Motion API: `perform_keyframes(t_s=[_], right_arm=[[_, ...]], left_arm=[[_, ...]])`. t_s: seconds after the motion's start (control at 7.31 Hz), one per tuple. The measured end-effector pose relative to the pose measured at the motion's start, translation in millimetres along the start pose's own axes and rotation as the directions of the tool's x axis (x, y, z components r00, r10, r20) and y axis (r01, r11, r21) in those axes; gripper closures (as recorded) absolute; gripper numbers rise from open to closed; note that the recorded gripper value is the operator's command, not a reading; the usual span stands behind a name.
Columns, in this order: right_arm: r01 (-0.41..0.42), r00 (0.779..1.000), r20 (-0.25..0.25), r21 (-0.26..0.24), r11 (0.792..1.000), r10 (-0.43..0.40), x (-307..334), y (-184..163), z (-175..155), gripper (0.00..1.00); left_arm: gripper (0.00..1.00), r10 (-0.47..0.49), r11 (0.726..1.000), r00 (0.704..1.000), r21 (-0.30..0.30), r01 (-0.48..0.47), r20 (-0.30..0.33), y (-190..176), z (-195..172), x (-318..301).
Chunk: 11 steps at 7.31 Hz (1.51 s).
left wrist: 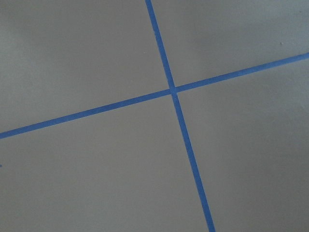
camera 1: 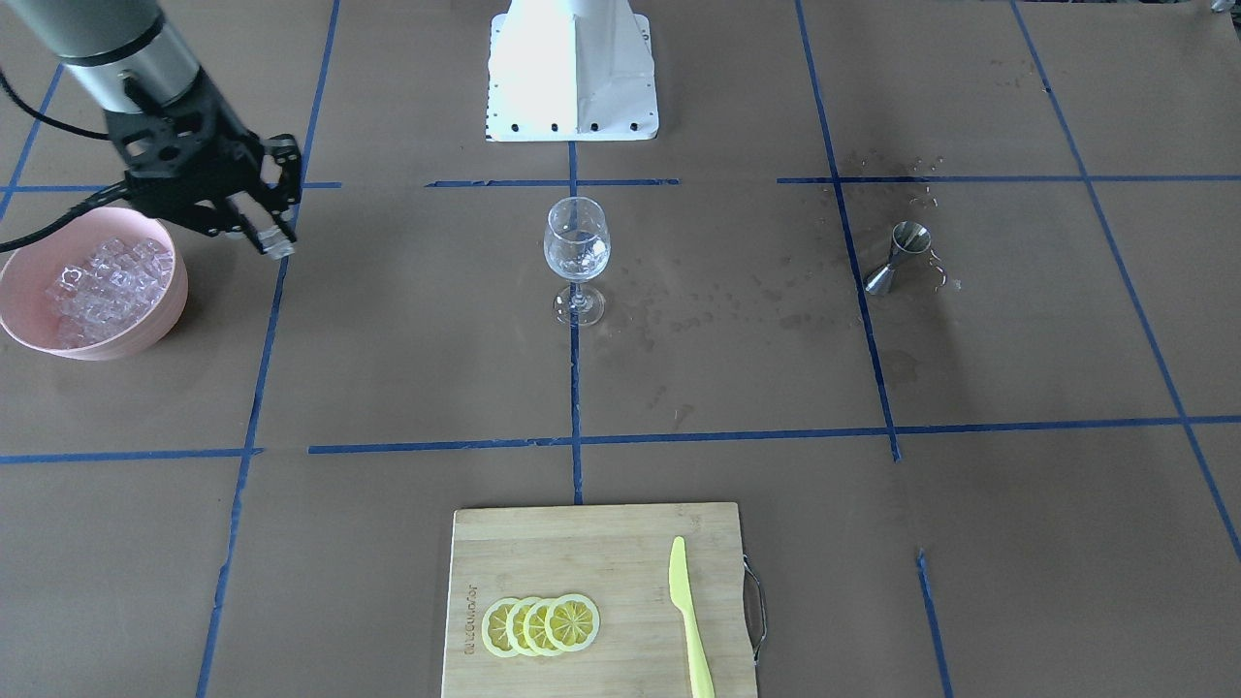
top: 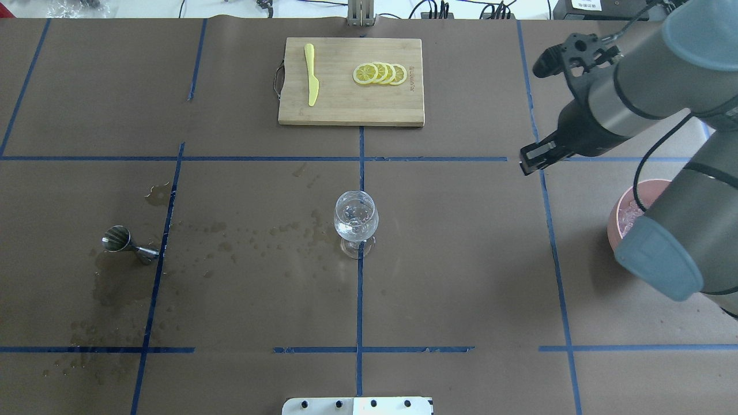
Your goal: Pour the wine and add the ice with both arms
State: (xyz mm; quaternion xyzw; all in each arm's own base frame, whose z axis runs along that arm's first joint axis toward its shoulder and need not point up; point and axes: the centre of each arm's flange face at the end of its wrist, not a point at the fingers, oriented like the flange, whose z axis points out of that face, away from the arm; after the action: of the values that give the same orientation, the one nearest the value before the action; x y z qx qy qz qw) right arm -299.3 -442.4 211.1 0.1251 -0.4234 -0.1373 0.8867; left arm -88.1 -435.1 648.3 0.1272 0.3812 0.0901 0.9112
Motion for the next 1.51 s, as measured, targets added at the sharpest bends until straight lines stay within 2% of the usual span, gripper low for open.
perform_keyframes(t_s=[0.14, 0.27, 0.41, 0.68, 0.96, 1.51], right_arm=[[-0.068, 0.997, 0.031, 0.012, 0.998, 0.068, -45.9, -6.2, 2.1, 1.00], [-0.129, 0.991, 0.041, 0.030, 0.991, 0.128, -86.7, -4.7, 7.2, 1.00], [-0.178, 0.984, 0.030, 0.051, 0.983, 0.177, -126.3, 0.9, 13.3, 1.00], [-0.243, 0.968, -0.043, 0.080, 0.967, 0.247, -199.2, 9.2, 26.3, 1.00], [-0.263, 0.958, -0.086, 0.103, 0.959, 0.272, -239.8, 7.3, 41.0, 1.00], [-0.255, 0.952, -0.134, 0.151, 0.955, 0.276, -261.6, -6.8, 57.2, 1.00]], left_arm=[[0.00, 0.002, 1.000, 1.000, 0.002, -0.002, 0.000, -1.1, -0.7, 0.6], [0.00, 0.004, 1.000, 1.000, 0.004, -0.004, 0.000, -2.3, -1.4, 1.1], [0.00, 0.005, 1.000, 1.000, 0.005, -0.005, 0.000, -3.5, -1.9, 1.5], [0.00, 0.007, 1.000, 1.000, 0.006, -0.007, 0.000, -4.0, -2.2, 1.8], [0.00, 0.007, 1.000, 1.000, 0.005, -0.007, 0.000, -3.4, -1.8, 1.4], [0.00, 0.002, 1.000, 1.000, 0.000, -0.002, 0.000, -0.8, 0.3, -0.4]])
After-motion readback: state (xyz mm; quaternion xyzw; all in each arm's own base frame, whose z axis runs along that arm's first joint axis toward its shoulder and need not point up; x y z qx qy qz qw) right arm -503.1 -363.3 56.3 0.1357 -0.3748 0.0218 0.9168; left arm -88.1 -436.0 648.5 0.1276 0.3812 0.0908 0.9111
